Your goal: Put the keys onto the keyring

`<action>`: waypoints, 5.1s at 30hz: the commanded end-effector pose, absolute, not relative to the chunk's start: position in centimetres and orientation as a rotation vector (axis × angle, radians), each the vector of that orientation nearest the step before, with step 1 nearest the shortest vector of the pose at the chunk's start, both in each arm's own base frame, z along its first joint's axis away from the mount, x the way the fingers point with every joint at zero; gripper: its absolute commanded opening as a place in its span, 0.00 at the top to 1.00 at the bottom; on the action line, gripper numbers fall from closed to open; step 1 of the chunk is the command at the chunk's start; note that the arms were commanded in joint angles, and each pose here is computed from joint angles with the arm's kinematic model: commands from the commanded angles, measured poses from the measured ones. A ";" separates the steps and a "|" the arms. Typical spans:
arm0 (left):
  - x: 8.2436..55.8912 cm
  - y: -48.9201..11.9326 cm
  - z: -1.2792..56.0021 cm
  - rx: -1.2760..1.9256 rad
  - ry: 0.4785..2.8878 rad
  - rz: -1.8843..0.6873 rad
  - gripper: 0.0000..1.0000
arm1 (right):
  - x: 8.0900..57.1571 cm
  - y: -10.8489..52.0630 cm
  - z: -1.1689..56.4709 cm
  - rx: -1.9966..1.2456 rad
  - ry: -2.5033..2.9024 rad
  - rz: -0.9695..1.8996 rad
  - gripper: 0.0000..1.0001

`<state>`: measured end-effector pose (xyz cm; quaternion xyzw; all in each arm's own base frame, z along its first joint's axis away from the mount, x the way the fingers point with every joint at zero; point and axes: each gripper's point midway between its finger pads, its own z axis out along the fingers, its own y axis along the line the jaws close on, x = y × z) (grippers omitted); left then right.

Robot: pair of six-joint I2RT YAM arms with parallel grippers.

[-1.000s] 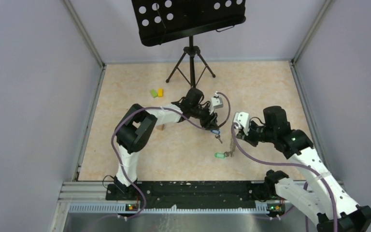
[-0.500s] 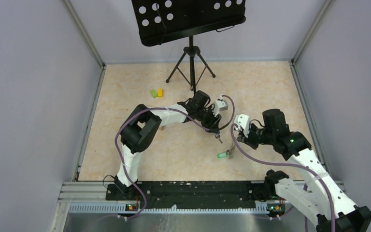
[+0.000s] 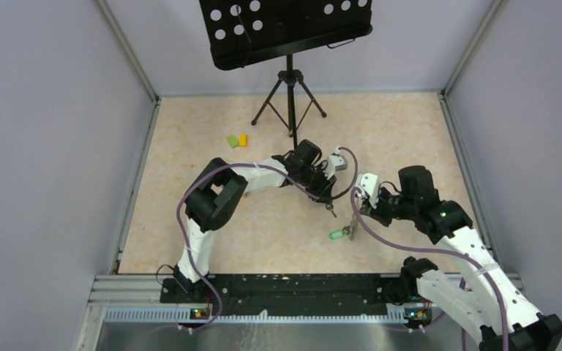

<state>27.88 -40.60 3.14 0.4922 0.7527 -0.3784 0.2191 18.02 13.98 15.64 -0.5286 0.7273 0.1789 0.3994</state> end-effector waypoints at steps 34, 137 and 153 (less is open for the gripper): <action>26.8 -40.0 9.5 1.508 1.758 -0.953 1.00 | 19.4 13.9 16.8 -1.285 1.798 0.398 1.00; 27.8 -38.3 3.5 1.782 1.521 -0.688 0.79 | 19.3 13.5 15.7 -1.273 1.848 0.395 1.00; 28.5 -38.5 3.4 1.764 1.522 -0.658 0.70 | 19.3 13.5 15.7 -1.271 1.850 0.399 1.00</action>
